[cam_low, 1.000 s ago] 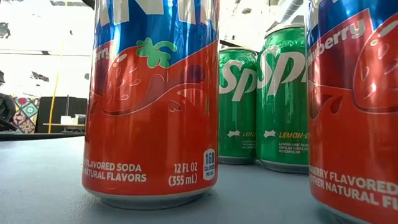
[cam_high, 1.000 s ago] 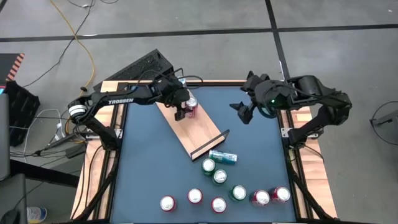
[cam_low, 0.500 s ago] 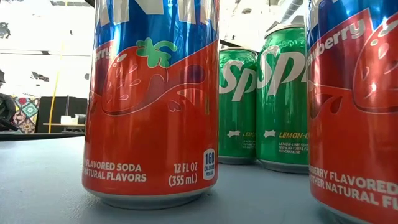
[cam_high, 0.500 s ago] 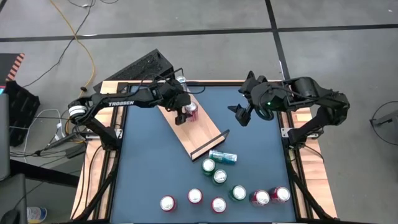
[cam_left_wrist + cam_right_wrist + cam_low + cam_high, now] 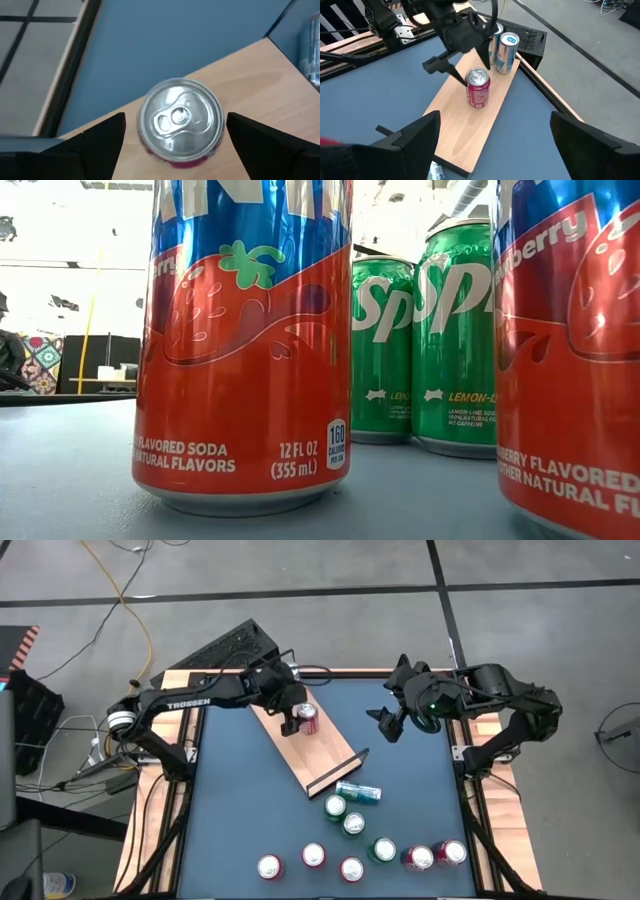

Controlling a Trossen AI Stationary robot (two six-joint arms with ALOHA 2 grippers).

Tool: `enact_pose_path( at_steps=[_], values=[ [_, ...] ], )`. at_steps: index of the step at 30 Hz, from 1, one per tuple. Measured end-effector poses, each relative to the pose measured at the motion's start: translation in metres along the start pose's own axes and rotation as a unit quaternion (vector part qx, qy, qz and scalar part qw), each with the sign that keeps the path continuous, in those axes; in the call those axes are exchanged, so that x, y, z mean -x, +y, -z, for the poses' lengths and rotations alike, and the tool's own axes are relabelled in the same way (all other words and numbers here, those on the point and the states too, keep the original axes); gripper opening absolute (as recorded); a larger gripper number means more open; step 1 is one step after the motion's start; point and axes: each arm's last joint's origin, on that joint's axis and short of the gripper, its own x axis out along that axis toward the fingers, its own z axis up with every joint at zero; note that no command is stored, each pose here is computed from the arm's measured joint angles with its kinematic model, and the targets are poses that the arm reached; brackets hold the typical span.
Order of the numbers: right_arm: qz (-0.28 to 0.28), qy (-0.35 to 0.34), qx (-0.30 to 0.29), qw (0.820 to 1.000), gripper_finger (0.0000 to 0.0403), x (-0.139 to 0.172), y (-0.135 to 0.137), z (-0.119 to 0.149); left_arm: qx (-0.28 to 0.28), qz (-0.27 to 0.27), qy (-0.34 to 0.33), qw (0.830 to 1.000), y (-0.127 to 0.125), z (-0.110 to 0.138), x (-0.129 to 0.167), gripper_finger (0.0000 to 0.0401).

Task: Place canned beverage on shelf
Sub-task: Put the top left red white soda can on the shelf

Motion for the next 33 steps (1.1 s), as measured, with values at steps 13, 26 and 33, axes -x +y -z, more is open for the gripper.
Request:
enact_pose_path(
  at_steps=[13,26,33],
  values=[
    [0.0,0.0,0.011,1.0,0.036,0.0,0.0,0.0,0.071,-0.046,-0.032,0.996,-0.015,-0.037,0.021,0.0334],
    [0.002,-0.001,0.016,1.0,0.036,0.0,-0.001,0.0,0.128,-0.232,-0.061,0.962,-0.078,-0.048,0.013,0.0334],
    [0.003,0.0,0.016,1.0,0.036,0.0,-0.001,0.0,0.116,-0.248,-0.022,0.961,-0.09,-0.037,-0.007,0.0334]
  ],
)
